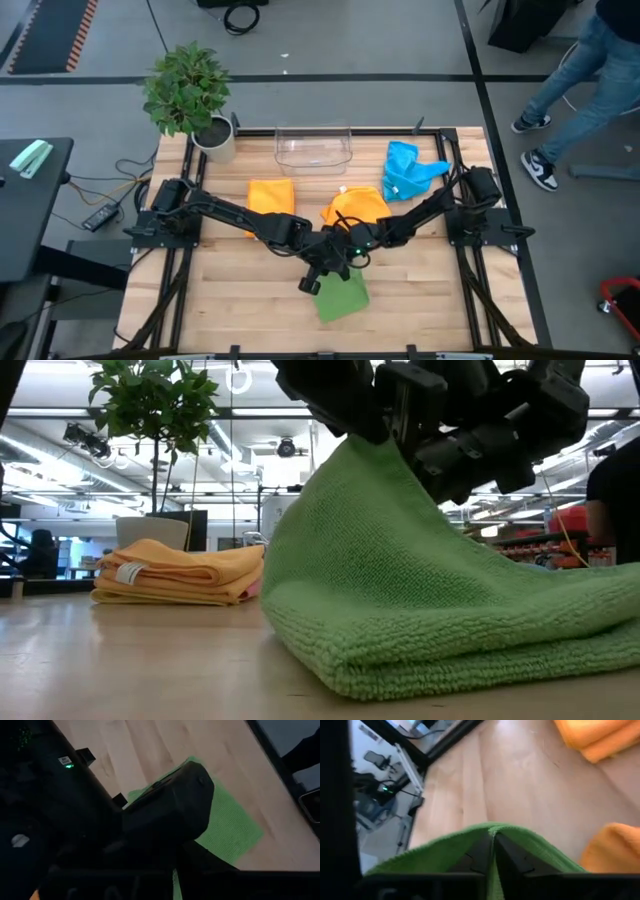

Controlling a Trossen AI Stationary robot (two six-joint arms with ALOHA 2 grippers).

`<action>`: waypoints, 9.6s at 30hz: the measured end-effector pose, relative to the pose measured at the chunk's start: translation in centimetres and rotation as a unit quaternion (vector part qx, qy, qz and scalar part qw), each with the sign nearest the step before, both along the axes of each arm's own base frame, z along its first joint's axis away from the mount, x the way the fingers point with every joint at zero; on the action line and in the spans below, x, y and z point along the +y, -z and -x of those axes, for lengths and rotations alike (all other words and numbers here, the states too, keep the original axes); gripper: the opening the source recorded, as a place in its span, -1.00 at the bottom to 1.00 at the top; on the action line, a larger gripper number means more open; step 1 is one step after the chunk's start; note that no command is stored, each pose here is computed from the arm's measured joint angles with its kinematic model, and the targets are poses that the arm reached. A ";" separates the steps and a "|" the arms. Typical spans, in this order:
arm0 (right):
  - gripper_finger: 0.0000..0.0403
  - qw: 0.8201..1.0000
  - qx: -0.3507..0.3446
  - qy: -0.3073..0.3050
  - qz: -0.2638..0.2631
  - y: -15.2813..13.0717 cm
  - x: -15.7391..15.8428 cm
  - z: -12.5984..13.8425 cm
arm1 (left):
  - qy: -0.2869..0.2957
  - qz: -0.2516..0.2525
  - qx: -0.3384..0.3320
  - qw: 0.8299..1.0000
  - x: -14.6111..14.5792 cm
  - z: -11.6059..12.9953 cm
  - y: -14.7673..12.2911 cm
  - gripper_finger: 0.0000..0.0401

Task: Fold microfiber towels
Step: Fold the green microfiber cloth

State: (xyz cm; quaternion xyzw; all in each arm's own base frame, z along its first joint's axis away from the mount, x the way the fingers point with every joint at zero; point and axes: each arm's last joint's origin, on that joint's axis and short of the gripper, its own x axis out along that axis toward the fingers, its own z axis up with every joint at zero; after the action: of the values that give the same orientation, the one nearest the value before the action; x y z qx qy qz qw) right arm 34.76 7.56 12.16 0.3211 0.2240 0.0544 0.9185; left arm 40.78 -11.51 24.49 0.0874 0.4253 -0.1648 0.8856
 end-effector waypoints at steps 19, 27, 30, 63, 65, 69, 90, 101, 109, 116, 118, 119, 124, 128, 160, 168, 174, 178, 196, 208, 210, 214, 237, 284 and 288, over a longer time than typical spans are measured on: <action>-0.02 0.974 0.204 -0.007 0.096 -6.0 -1.9 6.5 | -0.011 -0.026 -0.013 1.000 1.1 -0.4 -0.1 -0.91; -0.08 0.977 0.166 -0.024 0.131 -8.2 4.9 10.3 | -0.025 -0.037 -0.046 0.998 3.1 -1.1 0.8 -0.95; -0.26 0.976 0.167 -0.016 0.137 -7.1 7.2 10.9 | -0.037 -0.039 -0.047 0.997 4.0 -1.1 1.8 -0.89; -0.98 0.962 0.260 0.083 0.015 0.7 10.8 9.9 | -0.075 -0.082 -0.093 0.989 7.9 -2.9 8.4 -0.42; -0.98 0.961 0.263 0.086 0.023 0.8 10.7 10.0 | -0.089 -0.090 -0.087 0.988 8.5 -2.8 8.3 -0.28; -0.98 0.963 0.257 0.080 0.030 0.5 10.7 10.0 | -0.126 -0.069 -0.123 0.982 9.2 -2.3 4.9 -0.02; -0.99 0.965 0.219 0.046 0.135 -0.3 6.9 10.9 | -0.025 0.098 -0.136 0.985 -5.9 4.1 10.2 -0.54; -0.99 0.962 0.229 0.039 0.146 0.1 5.3 10.1 | -0.082 0.152 -0.106 0.979 -6.8 2.6 14.5 -0.94; -0.99 0.963 0.224 0.079 0.124 0.0 3.6 9.1 | -0.110 0.180 -0.070 0.975 -8.8 3.4 16.2 -0.95; -0.99 0.953 0.240 0.167 0.076 0.2 1.2 8.4 | -0.120 0.188 -0.055 0.973 -9.2 3.8 16.4 -0.97; -0.99 0.945 0.262 0.189 0.054 0.4 0.7 8.6 | -0.119 0.189 -0.054 0.973 -9.2 3.8 16.5 -0.96; -0.99 0.943 0.270 0.189 0.047 0.5 0.6 8.7 | -0.119 0.189 -0.054 0.973 -9.2 3.9 16.5 -0.94; -0.99 0.963 0.253 0.083 0.046 -0.1 3.0 9.0 | -0.117 0.190 -0.052 0.973 -9.3 3.9 16.6 -0.96; -0.99 0.963 0.262 0.036 0.045 -0.1 5.7 10.5 | -0.114 0.191 -0.051 0.974 -9.4 4.0 16.6 -0.95; -0.84 0.983 0.175 0.046 0.042 -2.6 4.8 9.4 | -0.076 0.133 -0.038 0.988 -7.8 4.6 13.3 -0.59; -0.15 0.968 0.199 0.149 -0.013 -1.5 -0.6 7.0 | -0.085 0.071 -0.024 0.994 -5.8 5.2 10.6 -0.36; 0.19 0.972 0.196 0.126 -0.022 -1.9 -1.4 5.2 | -0.088 0.077 -0.024 0.993 -6.0 5.2 10.6 -0.27; 0.24 0.970 0.203 0.132 -0.023 -1.8 -1.6 5.0 | -0.090 0.078 -0.025 0.993 -6.0 5.2 10.6 -0.26; -0.01 0.969 0.207 0.134 -0.023 0.3 -1.3 4.1 | -0.088 0.079 -0.027 0.993 -6.3 5.3 10.5 -0.28; -0.42 0.973 0.186 0.137 -0.009 -0.7 -1.2 4.2 | -0.083 0.076 -0.021 0.993 -6.6 5.6 10.5 -0.30; -0.52 0.973 0.187 0.134 -0.012 -0.7 -1.1 4.2 | -0.083 0.076 -0.021 0.993 -6.6 5.6 10.5 -0.29; -0.79 0.972 0.198 0.129 -0.013 -0.2 -0.9 4.2 | -0.085 0.076 -0.021 0.993 -6.5 5.5 10.5 -0.26; -0.99 0.991 0.088 -0.073 0.073 -24.1 2.7 7.3 | -0.089 0.119 -0.341 0.928 1.7 7.8 -7.8 -0.13; -1.00 0.984 0.166 0.019 0.067 -33.3 -2.4 19.3 | 0.152 0.260 -0.245 0.922 6.7 0.4 -3.7 -0.54; -1.00 0.981 0.175 0.021 0.080 -33.1 -2.5 19.4 | 0.156 0.259 -0.245 0.921 6.5 0.4 -3.7 -0.67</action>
State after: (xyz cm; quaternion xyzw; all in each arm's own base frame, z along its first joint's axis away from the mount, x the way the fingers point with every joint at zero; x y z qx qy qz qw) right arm 15.37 5.10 45.28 0.2555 0.3777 -0.0402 0.8891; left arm 40.37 -5.04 28.22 -0.0415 0.1182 -0.3787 0.9170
